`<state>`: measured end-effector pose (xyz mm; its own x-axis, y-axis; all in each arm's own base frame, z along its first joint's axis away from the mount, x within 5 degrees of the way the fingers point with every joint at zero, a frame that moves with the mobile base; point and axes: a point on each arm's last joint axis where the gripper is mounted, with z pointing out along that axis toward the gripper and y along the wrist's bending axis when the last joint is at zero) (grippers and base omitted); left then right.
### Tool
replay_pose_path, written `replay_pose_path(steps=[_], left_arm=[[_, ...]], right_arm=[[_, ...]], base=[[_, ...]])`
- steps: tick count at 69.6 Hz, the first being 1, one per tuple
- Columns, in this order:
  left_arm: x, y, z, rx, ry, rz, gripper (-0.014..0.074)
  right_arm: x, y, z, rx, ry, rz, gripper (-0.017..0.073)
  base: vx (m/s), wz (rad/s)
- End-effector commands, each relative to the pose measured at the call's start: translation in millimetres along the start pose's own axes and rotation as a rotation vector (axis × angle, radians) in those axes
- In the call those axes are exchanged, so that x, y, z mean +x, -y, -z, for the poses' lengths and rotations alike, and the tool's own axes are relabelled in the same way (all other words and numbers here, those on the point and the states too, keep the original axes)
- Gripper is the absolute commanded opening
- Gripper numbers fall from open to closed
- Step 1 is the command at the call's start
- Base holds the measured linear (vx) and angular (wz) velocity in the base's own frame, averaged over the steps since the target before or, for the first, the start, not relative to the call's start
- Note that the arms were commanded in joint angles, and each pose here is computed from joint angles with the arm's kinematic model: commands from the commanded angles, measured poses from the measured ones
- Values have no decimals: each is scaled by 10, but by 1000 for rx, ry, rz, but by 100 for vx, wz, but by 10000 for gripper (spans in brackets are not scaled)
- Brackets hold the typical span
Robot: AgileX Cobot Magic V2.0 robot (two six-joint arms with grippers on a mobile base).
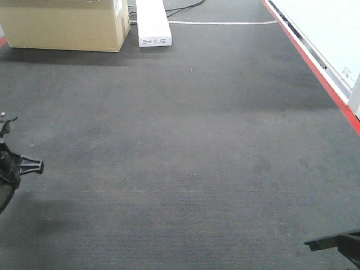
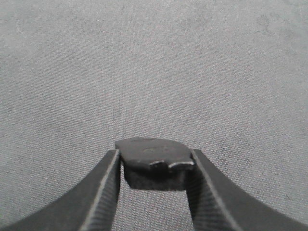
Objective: Move and align brake pads A on conveyor
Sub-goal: 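Lower the left gripper's brake pad onto the belt near the robot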
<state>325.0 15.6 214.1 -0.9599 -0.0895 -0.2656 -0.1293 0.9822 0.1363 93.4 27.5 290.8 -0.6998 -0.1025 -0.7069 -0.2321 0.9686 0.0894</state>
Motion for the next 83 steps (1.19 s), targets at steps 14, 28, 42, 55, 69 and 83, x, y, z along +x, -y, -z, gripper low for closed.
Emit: replay_pose_path(steps=[14, 28, 42, 55, 69, 83], left_arm=[[-137, -15, -89, 2, 51, -14, -6], [-159, 21, -269, 7, 33, -22, -6], [-161, 32, -324, 8, 23, -46, 15], [-137, 26, -324, 1, -4, -83, 124], [-116, 19, -312, -3, -25, -112, 329], [-86, 9, -299, -10, -56, -112, 528]], right_arm=[[-133, -5, 61, 2, 98, 12, -12], [-133, -5, 61, 2, 98, 12, -12], [-133, -5, 61, 2, 97, 12, -12], [-133, -5, 61, 2, 97, 12, -12], [-133, -5, 61, 2, 97, 12, -12], [-133, -5, 61, 2, 97, 12, -12]], base=[[0, 0], [0, 0], [0, 0], [0, 0], [0, 0], [0, 0]])
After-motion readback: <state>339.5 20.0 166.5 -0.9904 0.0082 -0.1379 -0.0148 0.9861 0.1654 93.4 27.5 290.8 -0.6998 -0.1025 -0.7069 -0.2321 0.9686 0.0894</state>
